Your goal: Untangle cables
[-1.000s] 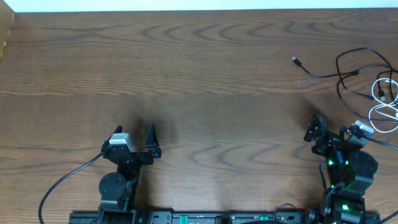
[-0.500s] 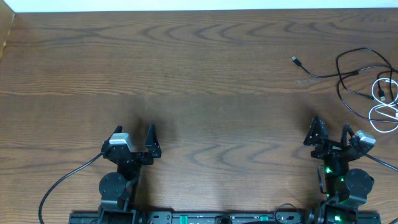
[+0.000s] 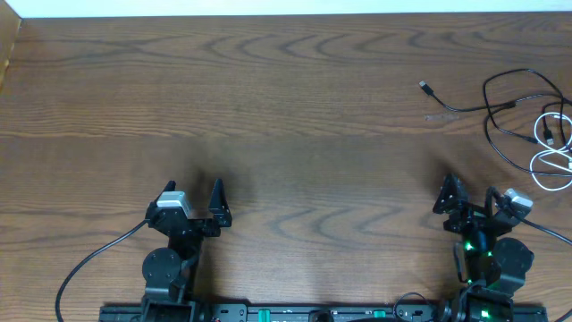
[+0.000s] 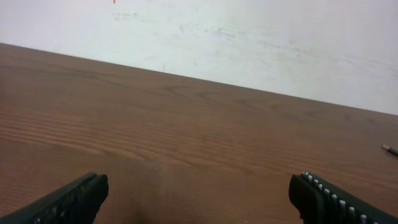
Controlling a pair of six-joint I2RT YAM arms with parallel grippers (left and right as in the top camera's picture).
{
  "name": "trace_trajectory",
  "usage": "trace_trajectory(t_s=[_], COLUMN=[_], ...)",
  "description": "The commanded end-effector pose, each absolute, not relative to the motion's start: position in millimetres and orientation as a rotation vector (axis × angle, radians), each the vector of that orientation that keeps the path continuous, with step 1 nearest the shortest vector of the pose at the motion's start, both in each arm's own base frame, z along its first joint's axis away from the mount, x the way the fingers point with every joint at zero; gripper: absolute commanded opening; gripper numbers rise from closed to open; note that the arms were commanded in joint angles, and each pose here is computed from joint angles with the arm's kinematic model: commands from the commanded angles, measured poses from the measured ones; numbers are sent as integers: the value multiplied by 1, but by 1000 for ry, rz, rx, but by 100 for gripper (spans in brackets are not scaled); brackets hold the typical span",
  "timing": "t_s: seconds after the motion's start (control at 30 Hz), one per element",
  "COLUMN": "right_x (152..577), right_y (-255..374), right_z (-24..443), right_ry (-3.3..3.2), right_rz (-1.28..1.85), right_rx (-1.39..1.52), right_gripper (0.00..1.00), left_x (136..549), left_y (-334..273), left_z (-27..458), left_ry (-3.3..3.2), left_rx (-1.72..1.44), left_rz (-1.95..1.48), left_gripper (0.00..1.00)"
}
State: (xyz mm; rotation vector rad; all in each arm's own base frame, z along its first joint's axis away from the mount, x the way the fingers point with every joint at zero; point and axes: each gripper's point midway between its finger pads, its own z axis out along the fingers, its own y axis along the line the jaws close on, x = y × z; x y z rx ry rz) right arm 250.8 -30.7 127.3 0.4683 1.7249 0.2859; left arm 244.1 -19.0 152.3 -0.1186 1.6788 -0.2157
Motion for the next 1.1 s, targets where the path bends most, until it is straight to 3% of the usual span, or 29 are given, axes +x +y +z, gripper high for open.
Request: trace_trajectory(t_s=[0.0,0.53,0.83,1.07], right_x=[249,250,251,250], right_y=[-29,-22,16,16], right_z=[119,119,120,121], right_ry=[1756,1764,1783,1763], right_rz=[294,303,-85,-153], right_rx=[479,446,-293,-377], right_gripper=[99,99,99,99], left_x=[243,243,243,243], left_y=[-13,-13,-13,-13], left_z=[135,136,135,135], left_ry=[1728,1728,1728,1728], left_rx=[-133,-133,-133,-133], left_rz=[-168,-168,-168,-167], left_gripper=[98,98,98,98])
